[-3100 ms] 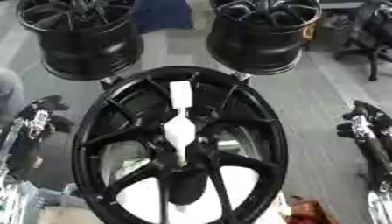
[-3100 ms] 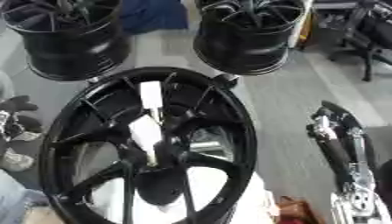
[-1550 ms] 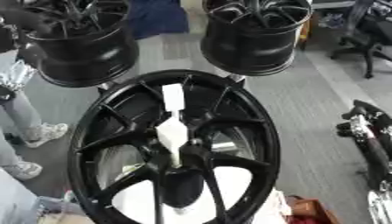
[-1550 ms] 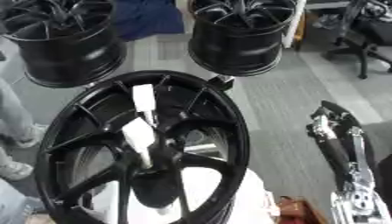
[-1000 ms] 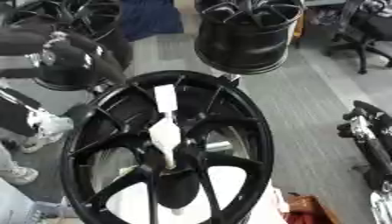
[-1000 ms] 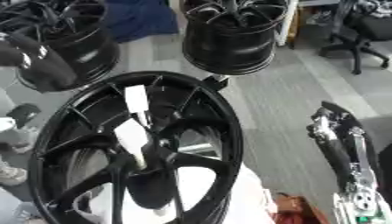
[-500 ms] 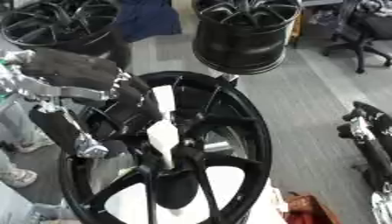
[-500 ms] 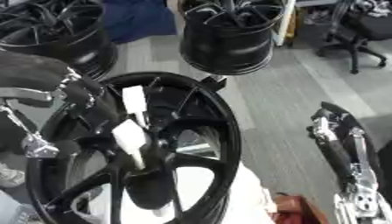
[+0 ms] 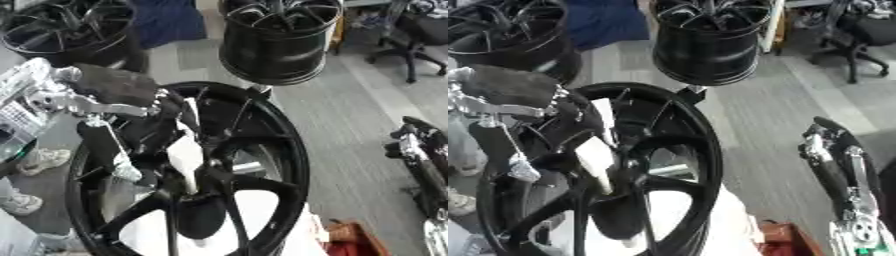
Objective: Pull the pin out of the wheel hub.
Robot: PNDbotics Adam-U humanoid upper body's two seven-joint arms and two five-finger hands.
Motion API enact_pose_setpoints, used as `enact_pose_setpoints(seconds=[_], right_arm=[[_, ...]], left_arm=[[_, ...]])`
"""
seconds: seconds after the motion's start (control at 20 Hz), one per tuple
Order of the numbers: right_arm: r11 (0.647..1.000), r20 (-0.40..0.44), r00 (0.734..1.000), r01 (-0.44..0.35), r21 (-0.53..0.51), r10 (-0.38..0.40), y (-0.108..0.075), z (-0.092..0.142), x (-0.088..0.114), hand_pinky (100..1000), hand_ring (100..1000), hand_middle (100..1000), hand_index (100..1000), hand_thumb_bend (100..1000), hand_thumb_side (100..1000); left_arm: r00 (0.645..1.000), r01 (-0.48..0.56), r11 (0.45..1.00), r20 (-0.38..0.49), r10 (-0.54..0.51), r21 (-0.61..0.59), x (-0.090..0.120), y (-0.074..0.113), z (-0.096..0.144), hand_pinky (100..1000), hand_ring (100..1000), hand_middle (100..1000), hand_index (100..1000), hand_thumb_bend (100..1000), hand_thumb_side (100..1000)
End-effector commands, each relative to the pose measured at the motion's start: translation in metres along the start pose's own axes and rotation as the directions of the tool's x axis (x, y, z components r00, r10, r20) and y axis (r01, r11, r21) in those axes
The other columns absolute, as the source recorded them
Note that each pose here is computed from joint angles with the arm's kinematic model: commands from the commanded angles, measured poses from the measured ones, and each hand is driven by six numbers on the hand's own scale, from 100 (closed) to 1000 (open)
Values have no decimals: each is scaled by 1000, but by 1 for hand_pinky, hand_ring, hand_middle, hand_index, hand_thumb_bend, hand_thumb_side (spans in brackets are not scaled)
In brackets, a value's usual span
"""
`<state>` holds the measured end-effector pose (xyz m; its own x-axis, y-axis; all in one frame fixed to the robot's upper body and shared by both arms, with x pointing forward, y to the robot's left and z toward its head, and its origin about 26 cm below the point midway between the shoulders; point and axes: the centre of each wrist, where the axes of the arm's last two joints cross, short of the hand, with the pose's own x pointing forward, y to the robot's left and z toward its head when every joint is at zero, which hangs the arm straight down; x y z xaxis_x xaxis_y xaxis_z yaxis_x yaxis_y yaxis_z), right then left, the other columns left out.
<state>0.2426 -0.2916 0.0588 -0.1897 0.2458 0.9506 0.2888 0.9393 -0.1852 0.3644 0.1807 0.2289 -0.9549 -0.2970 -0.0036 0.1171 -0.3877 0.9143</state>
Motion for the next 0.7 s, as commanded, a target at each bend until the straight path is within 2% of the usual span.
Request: enact_pose_setpoints(seconds=[0.05,0.3,0.7], right_arm=[[1000,24,1000,-6,7,6,-3,-3,5,579,569,588,807,100,549],[1000,24,1000,-4,10,3,-2,-3,5,579,569,588,807,100,550],[1000,26,1000,0,18,0,-1,-3,5,579,568,588,806,100,549]], left_arm=[[979,184,967,121,-164,-178,-8,7,1,626,448,830,916,527,439],[979,184,967,119,-165,-174,-14,8,-6,628,452,850,926,523,450],[975,193,958,150,-163,-210,-21,-1,-22,625,441,822,911,493,460]])
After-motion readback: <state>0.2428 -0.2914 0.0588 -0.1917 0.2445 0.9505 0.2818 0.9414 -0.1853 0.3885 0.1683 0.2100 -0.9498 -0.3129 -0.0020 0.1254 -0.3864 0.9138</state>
